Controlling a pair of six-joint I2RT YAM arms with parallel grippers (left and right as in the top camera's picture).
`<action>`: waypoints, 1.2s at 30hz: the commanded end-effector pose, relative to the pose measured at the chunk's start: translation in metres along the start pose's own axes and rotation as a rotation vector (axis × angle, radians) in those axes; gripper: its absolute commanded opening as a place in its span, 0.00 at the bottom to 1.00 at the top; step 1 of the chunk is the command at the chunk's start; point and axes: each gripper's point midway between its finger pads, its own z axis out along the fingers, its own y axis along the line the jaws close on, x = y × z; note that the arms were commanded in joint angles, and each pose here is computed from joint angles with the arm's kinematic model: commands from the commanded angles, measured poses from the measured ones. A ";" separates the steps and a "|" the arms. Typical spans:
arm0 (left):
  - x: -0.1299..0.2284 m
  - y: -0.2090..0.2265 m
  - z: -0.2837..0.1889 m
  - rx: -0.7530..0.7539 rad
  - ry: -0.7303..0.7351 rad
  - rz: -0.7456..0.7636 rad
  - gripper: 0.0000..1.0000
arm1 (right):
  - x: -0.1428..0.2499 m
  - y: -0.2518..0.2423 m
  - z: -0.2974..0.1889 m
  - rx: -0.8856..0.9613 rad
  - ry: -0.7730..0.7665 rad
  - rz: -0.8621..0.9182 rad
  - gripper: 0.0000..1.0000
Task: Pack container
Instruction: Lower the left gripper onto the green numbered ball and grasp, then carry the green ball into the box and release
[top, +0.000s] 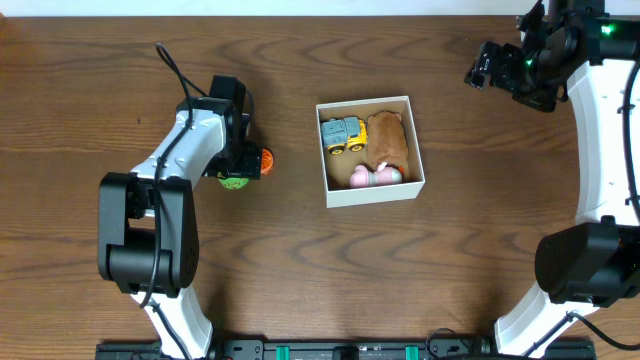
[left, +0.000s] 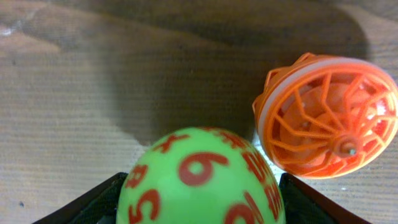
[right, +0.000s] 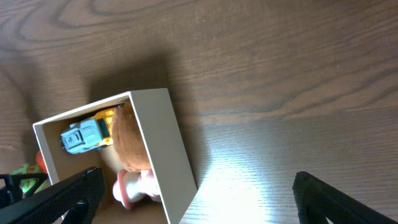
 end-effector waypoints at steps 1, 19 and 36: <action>-0.001 0.001 0.003 0.002 -0.002 0.022 0.71 | 0.003 0.000 0.005 0.005 0.016 -0.005 0.99; -0.008 -0.022 -0.118 0.031 -0.148 0.077 0.32 | 0.002 0.001 0.005 0.004 0.012 -0.005 0.99; -0.022 -0.214 -0.153 0.179 -0.455 0.487 0.32 | 0.004 0.000 0.005 0.005 0.019 -0.003 0.99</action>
